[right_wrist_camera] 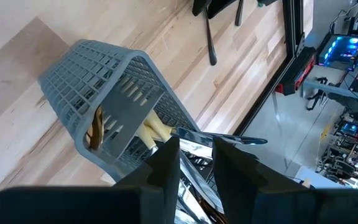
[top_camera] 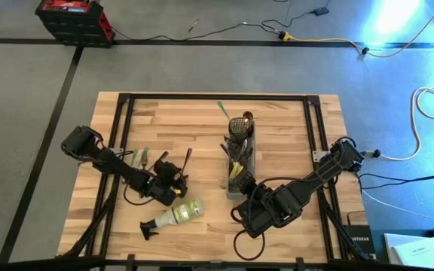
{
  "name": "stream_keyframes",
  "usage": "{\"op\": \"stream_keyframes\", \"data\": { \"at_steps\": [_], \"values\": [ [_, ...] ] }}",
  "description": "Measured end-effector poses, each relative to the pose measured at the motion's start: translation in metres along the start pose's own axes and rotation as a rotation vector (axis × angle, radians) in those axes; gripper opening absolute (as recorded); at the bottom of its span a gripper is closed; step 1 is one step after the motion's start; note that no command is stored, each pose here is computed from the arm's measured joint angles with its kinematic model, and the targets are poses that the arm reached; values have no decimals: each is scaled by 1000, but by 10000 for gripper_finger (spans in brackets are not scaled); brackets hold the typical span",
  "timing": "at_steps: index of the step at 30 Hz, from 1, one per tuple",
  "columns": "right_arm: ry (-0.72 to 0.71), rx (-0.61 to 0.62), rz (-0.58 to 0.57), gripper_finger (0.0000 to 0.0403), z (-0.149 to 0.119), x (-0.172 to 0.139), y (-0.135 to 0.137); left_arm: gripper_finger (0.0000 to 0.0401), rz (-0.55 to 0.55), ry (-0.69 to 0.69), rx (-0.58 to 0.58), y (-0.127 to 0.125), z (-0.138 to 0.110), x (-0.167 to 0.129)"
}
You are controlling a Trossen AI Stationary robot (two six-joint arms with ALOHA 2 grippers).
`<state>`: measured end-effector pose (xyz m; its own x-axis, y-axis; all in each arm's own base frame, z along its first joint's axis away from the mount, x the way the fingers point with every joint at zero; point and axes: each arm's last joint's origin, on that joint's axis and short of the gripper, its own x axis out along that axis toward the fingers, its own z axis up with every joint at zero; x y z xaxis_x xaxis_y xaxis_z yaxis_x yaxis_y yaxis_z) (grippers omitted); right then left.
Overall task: Sort silverware
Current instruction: Put the fork into the silverware basket
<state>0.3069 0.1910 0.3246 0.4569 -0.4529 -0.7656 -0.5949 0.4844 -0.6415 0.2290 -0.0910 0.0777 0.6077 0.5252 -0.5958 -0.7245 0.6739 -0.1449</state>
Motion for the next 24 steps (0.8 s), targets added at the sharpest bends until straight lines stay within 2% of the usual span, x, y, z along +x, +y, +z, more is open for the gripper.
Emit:
{"op": "stream_keyframes", "data": {
  "at_steps": [4, 13, 18, 24],
  "values": [
    [1, -1, 0, 76, 0, 0, 0, 166, -4, 4, 39, -3, 1, -2],
    [94, -44, -7, 76, -10, -1, 2, 69, -35, 22, 116, -6, 5, -5],
    [122, -2, -5, 76, -14, -1, 3, 13, -42, 20, 191, -7, 7, -4],
    [112, 66, 18, 76, -15, -3, 3, 4, -33, 25, 259, -5, 12, 1]
  ]
}}
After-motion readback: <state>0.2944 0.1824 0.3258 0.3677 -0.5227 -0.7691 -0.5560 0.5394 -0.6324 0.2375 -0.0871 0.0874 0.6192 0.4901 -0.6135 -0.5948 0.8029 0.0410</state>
